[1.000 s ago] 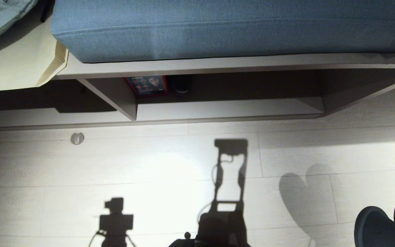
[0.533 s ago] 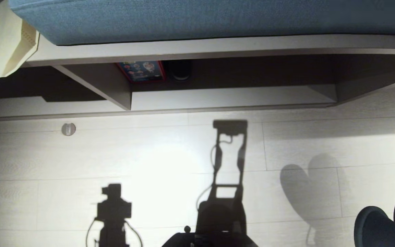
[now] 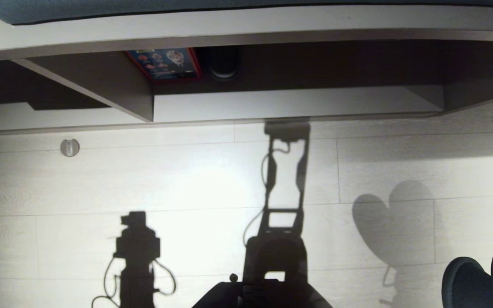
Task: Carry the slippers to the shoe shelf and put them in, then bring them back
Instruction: Place the slippers into the shoe cabinet
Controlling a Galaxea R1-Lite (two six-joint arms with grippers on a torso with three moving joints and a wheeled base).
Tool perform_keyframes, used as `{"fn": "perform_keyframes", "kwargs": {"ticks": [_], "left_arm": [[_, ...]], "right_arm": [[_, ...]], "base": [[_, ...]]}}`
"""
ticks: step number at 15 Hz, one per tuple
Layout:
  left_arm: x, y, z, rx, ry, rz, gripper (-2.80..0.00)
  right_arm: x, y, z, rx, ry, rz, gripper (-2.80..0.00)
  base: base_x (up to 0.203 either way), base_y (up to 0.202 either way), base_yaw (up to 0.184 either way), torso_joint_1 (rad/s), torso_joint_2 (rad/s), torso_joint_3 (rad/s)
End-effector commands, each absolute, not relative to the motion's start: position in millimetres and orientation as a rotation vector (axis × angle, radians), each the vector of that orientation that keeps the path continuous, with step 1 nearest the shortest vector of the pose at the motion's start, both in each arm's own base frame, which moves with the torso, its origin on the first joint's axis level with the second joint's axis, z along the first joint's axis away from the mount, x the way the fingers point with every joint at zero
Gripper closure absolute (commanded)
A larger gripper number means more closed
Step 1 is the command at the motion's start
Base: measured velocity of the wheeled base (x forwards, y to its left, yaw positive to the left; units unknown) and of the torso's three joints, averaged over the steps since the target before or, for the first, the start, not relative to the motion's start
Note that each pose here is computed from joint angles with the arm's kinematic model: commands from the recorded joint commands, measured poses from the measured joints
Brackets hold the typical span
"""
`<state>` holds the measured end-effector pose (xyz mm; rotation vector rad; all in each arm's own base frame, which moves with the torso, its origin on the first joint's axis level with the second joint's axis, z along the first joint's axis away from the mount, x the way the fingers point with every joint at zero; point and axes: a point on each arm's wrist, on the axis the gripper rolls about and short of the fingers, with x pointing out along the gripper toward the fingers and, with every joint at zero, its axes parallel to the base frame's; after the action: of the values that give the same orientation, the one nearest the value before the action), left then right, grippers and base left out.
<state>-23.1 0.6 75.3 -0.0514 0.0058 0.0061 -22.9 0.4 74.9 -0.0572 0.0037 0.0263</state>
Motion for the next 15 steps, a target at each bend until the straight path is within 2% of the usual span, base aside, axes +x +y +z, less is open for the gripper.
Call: {"fn": "perform_keyframes", "kwargs": {"ticks": [1, 15], "left_arm": [[-23.0, 0.6, 75.2, -0.052, 0.008, 0.006, 0.0], [-22.9, 0.6, 75.6, -0.055, 0.001, 0.006, 0.0]], "right_arm": [[-22.9, 0.4, 74.4, -0.058, 0.004, 0.028, 0.0], [-22.9, 0.4, 74.5, -0.058, 0.002, 0.028, 0.0]], "base": [[0.0, 0.0, 0.0, 0.001, 0.0, -0.197], [0.0, 0.0, 0.0, 0.003, 0.0, -0.196]]}}
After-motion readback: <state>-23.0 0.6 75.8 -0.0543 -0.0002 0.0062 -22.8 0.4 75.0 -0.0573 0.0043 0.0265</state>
